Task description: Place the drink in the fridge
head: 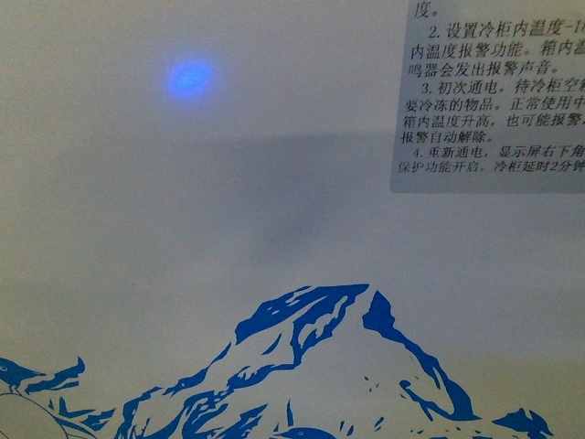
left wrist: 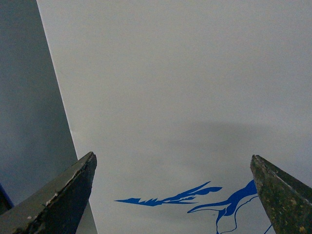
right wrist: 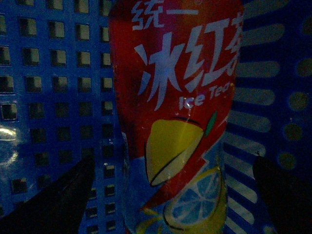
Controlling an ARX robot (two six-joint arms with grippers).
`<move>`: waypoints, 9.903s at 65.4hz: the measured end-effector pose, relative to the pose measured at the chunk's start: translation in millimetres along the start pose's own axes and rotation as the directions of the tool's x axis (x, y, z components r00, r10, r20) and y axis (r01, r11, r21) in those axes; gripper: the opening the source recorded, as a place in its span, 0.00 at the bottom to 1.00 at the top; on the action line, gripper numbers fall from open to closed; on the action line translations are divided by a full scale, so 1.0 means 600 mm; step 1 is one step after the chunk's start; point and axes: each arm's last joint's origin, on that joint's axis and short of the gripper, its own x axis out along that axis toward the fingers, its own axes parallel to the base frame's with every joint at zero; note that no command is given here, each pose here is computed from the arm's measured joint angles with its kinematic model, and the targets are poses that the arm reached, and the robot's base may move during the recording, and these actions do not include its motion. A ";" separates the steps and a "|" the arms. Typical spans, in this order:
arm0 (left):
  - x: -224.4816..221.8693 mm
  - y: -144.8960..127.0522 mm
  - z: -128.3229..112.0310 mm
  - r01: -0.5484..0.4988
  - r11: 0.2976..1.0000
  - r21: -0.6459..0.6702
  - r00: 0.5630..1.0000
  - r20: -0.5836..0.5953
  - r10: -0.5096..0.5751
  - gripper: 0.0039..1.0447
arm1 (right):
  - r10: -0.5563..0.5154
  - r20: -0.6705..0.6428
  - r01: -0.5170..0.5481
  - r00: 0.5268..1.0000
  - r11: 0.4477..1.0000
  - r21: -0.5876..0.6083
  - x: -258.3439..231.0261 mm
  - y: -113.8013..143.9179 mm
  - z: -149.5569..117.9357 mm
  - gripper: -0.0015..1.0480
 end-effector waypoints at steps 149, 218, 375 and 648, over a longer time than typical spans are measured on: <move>0.000 0.000 0.000 0.000 1.000 0.000 1.000 0.000 0.000 0.92 | 0.225 0.629 -0.455 0.745 0.860 0.232 -0.498 -0.152 0.165 0.36; 0.000 0.000 0.000 0.000 1.000 0.000 1.000 0.000 0.000 0.92 | -0.053 0.940 -0.500 0.336 0.836 0.226 -0.786 -0.137 -0.029 0.36; 0.000 0.000 0.000 0.000 1.000 0.000 1.000 0.000 0.000 0.92 | -0.009 0.951 -0.489 0.309 0.856 0.167 -0.783 -0.097 -0.036 0.36; 0.034 0.000 0.015 0.002 1.000 -0.004 1.000 -0.011 -0.002 0.02 | 0.648 0.411 0.217 0.641 0.361 -0.907 -0.738 0.175 0.312 0.36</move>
